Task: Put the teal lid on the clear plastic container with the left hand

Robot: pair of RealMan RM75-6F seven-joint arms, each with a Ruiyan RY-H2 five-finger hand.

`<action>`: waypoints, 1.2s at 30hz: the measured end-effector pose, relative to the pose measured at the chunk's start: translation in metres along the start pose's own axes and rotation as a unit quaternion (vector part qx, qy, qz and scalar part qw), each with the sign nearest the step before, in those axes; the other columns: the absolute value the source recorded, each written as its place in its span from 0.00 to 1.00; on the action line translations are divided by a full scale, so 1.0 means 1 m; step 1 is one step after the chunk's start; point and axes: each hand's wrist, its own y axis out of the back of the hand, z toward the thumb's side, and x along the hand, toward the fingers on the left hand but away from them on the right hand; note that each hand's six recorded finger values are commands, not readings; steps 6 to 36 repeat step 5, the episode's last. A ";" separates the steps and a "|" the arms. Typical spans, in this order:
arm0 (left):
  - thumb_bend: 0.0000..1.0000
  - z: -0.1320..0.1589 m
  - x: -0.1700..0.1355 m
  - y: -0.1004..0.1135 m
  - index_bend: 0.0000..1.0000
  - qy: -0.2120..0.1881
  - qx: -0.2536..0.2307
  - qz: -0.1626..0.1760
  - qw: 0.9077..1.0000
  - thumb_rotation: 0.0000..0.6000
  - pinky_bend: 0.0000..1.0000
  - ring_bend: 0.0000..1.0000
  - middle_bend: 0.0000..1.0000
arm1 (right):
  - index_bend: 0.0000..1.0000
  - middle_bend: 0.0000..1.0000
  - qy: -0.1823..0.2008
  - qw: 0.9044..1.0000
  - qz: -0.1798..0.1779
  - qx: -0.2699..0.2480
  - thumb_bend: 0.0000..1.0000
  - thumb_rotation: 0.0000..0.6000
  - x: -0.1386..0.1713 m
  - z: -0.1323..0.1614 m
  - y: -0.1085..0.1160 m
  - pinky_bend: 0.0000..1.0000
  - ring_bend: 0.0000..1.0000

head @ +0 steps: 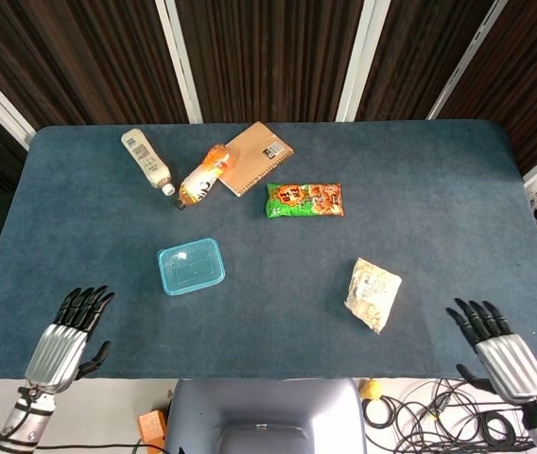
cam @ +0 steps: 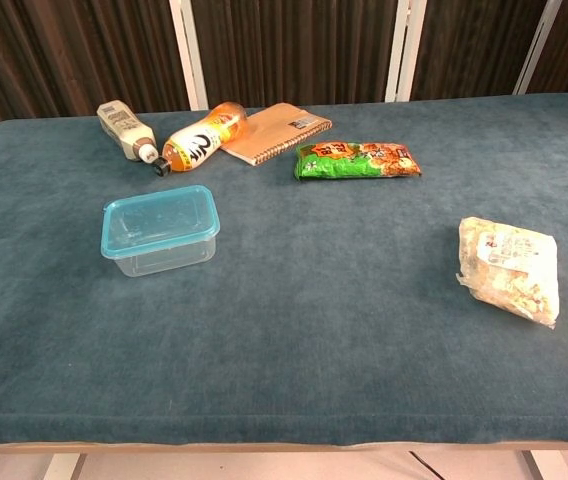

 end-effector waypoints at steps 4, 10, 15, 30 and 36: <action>0.39 -0.026 -0.030 0.001 0.00 0.016 0.007 0.014 1.000 1.00 0.00 0.00 0.03 | 0.00 0.00 -0.034 0.999 -0.012 -0.008 0.20 1.00 0.006 -0.010 -0.001 0.00 0.00; 0.39 -0.029 -0.038 0.002 0.00 0.016 0.011 0.020 1.000 1.00 0.00 0.00 0.03 | 0.00 0.00 -0.029 0.999 -0.010 -0.009 0.20 1.00 0.006 -0.009 -0.002 0.00 0.00; 0.39 -0.029 -0.038 0.002 0.00 0.016 0.011 0.020 1.000 1.00 0.00 0.00 0.03 | 0.00 0.00 -0.029 0.999 -0.010 -0.009 0.20 1.00 0.006 -0.009 -0.002 0.00 0.00; 0.39 -0.029 -0.038 0.002 0.00 0.016 0.011 0.020 1.000 1.00 0.00 0.00 0.03 | 0.00 0.00 -0.029 0.999 -0.010 -0.009 0.20 1.00 0.006 -0.009 -0.002 0.00 0.00; 0.39 -0.029 -0.038 0.002 0.00 0.016 0.011 0.020 1.000 1.00 0.00 0.00 0.03 | 0.00 0.00 -0.029 0.999 -0.010 -0.009 0.20 1.00 0.006 -0.009 -0.002 0.00 0.00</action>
